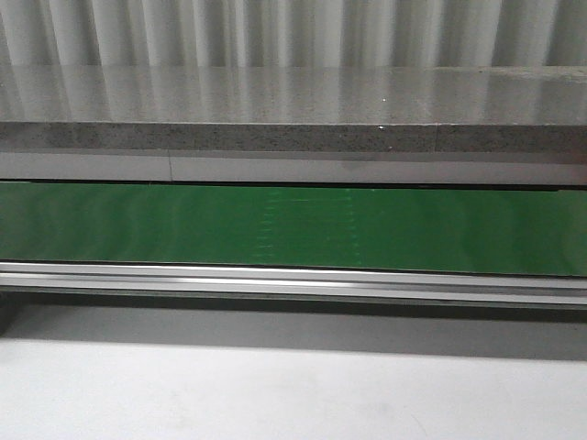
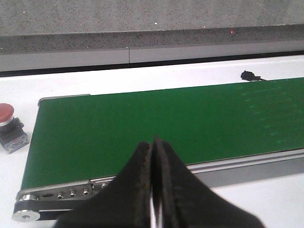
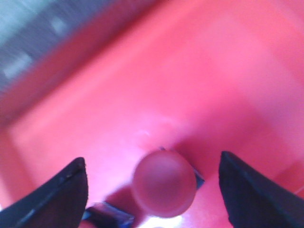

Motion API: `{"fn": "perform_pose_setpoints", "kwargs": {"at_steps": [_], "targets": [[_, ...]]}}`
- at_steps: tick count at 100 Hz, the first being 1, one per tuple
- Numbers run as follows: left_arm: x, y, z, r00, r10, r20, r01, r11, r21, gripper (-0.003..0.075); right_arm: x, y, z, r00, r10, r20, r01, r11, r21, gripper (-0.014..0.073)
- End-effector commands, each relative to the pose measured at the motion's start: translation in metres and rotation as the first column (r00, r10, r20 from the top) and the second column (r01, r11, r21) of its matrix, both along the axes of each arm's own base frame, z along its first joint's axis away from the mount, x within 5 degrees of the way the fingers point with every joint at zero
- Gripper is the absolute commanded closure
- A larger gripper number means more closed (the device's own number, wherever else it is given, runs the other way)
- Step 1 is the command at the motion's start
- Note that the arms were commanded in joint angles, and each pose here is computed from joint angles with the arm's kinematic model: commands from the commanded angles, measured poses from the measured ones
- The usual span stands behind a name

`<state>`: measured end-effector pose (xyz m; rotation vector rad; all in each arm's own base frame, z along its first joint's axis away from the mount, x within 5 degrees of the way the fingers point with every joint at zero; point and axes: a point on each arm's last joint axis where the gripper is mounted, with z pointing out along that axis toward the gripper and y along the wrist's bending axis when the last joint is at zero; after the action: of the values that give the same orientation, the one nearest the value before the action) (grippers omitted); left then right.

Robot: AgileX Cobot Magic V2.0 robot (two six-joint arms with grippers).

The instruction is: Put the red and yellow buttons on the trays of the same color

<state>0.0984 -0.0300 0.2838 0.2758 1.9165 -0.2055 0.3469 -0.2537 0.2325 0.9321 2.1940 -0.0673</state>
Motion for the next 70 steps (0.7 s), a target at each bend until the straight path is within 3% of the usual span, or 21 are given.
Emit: {"fn": "perform_pose_setpoints", "kwargs": {"at_steps": [1,11,25,34,53,70], "targets": [[0.002,-0.002,0.015,0.996,-0.004,0.087,0.007,0.999,-0.034,0.0741,-0.010,0.012,0.061,0.990,0.010,0.139,0.005,0.994,-0.109,0.0051],[0.002,-0.002,0.015,0.996,-0.004,0.087,0.007,0.999,-0.034,0.0741,-0.015,0.034,0.081,0.985,0.075,0.154,-0.050,0.986,-0.157,0.0183],[0.002,-0.002,0.015,0.996,-0.004,0.087,0.007,0.999,-0.034,0.0741,-0.021,0.071,0.101,0.971,0.160,0.175,-0.128,0.975,-0.184,0.0512],[0.002,-0.002,0.015,0.996,-0.004,0.087,0.007,0.999,-0.034,0.0741,-0.026,0.097,0.112,0.958,0.222,0.182,-0.185,0.962,-0.201,0.0661],[0.002,-0.002,0.015,0.996,-0.004,0.087,0.007,0.999,-0.034,0.0741,-0.042,0.148,0.126,0.920,0.354,0.170,-0.310,0.921,-0.237,0.0661],[0.002,-0.002,0.015,0.996,-0.004,0.087,0.007,0.999,-0.034,0.0741,-0.065,0.191,0.133,0.854,0.504,0.125,-0.442,0.832,-0.334,0.0661]]}}
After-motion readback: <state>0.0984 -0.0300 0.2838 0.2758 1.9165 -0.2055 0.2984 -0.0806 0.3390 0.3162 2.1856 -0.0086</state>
